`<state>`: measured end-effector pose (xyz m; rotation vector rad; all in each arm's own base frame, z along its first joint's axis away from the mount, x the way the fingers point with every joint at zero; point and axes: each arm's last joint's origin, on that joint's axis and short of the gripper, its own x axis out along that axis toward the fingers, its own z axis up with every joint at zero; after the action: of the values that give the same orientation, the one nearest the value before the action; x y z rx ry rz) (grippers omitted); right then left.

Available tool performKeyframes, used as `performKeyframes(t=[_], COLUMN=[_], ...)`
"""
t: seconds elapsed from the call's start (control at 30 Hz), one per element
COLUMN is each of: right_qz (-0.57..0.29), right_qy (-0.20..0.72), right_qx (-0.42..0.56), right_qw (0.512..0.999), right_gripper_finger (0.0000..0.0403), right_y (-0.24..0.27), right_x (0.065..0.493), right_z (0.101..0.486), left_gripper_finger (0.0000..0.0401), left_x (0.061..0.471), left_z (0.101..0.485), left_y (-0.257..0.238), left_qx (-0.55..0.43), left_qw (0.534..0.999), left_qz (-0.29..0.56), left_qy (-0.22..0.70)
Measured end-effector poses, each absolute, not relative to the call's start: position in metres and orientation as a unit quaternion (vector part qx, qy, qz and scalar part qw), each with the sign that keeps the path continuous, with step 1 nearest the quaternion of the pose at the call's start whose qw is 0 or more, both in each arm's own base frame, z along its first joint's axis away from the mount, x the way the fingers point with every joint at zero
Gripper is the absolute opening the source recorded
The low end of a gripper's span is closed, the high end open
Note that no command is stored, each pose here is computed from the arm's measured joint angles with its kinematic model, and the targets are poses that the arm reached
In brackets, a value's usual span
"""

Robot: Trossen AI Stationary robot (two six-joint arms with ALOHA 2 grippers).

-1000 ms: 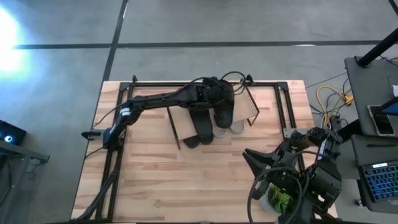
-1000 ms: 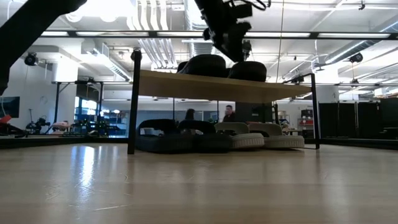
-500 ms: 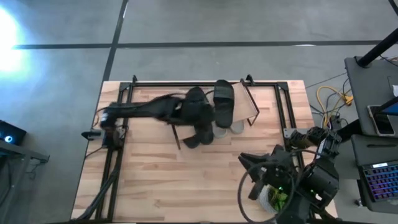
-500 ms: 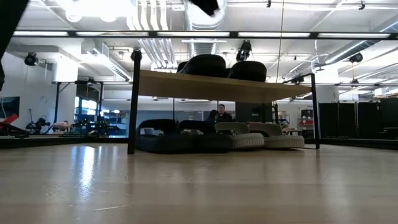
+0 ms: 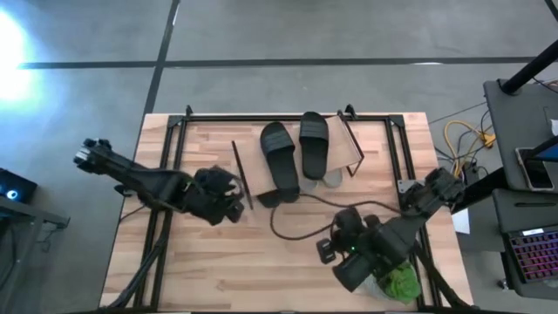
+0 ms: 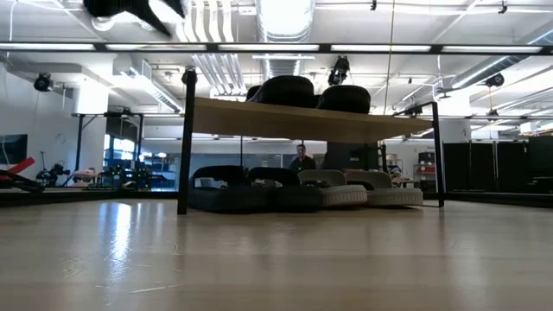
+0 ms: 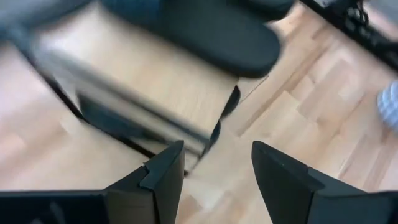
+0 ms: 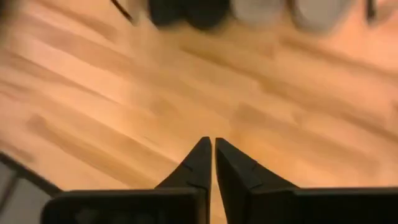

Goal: Pick and place slides into the shelf
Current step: Adjust the shelf on the table

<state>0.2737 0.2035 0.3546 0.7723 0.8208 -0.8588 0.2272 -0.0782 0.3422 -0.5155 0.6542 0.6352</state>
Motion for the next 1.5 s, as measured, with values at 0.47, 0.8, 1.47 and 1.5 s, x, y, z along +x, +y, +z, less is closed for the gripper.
performKeyframes(t=[0.47,0.8,1.47,1.5], right_qz=[-0.476,-0.39,-0.348,-0.345], right_qy=[0.405,0.371,0.356,0.36], right_qx=[0.427,0.482,0.417,0.409], right_qw=[0.654,0.691,0.76,0.764], right_gripper_finger=[0.0008,0.0008,0.0009,0.0009], right_y=[0.221,0.222,0.189,0.189], right_x=[0.223,0.276,0.347,0.349], right_z=[0.299,0.242,0.204,0.203], left_gripper_finger=[0.0173,0.0173,0.0173,0.0173], left_x=[0.169,0.14,0.142,0.145], left_z=[0.222,0.176,0.123,0.123], left_y=[-0.069,-0.053,-0.028,-0.025], left_qx=[-0.417,-0.477,-0.541,-0.541], left_qw=[0.816,0.763,0.71,0.708], left_qz=[0.312,0.393,0.443,0.447], left_qy=[0.251,0.189,0.085,0.079])
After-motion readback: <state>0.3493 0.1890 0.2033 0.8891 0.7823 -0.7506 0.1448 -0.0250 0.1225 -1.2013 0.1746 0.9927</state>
